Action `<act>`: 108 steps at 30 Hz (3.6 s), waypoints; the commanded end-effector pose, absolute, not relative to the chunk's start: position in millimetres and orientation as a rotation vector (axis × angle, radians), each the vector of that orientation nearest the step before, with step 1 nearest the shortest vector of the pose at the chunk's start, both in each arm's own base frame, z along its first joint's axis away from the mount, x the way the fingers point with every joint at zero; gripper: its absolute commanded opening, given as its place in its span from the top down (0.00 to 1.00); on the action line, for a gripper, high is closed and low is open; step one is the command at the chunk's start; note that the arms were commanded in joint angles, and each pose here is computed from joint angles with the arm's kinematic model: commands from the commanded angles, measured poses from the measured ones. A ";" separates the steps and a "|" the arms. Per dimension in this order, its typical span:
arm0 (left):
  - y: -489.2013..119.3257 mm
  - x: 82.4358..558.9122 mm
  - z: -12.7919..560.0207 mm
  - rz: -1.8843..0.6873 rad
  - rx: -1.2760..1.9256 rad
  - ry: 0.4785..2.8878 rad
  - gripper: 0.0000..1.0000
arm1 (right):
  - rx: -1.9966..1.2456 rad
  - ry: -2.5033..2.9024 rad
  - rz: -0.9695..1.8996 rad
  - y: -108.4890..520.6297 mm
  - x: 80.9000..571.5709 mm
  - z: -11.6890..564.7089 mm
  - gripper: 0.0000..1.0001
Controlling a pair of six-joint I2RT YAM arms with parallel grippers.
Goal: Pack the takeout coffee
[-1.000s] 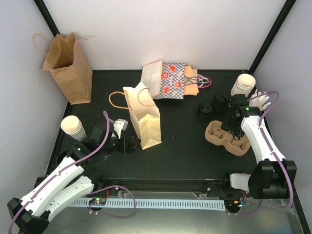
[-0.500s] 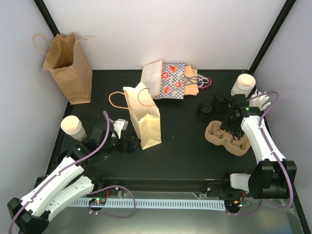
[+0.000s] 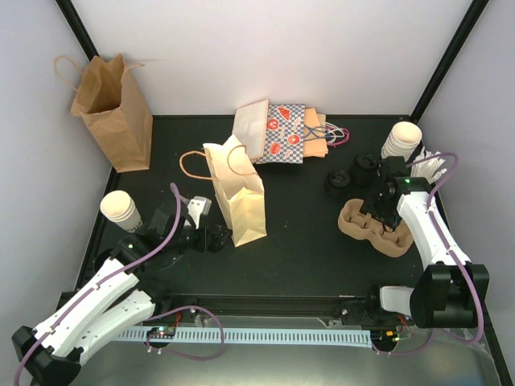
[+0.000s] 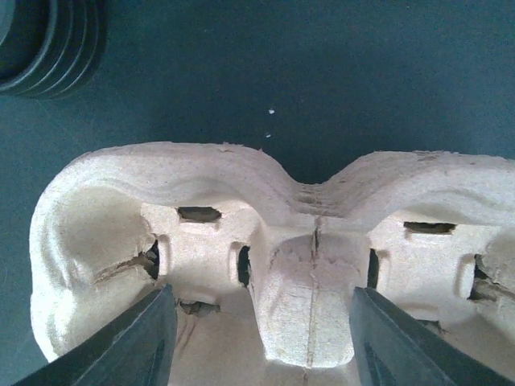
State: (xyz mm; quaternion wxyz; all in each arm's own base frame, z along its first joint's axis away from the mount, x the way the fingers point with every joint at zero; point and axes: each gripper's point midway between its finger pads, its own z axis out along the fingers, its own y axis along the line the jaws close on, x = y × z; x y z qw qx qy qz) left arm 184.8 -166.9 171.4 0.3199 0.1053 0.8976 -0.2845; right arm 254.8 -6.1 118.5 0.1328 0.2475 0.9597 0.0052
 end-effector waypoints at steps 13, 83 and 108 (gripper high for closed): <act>-171.2 186.2 191.0 -0.788 0.278 2.308 0.01 | 0.420 2.669 0.133 12.7 268.3 168.0 0.16; -171.4 195.0 225.6 -0.657 0.521 2.129 0.01 | -0.261 2.858 -0.325 93.3 257.4 107.5 0.68; -170.5 195.3 225.1 -0.653 0.516 2.132 0.01 | -0.229 2.819 -0.373 86.6 261.2 120.9 0.88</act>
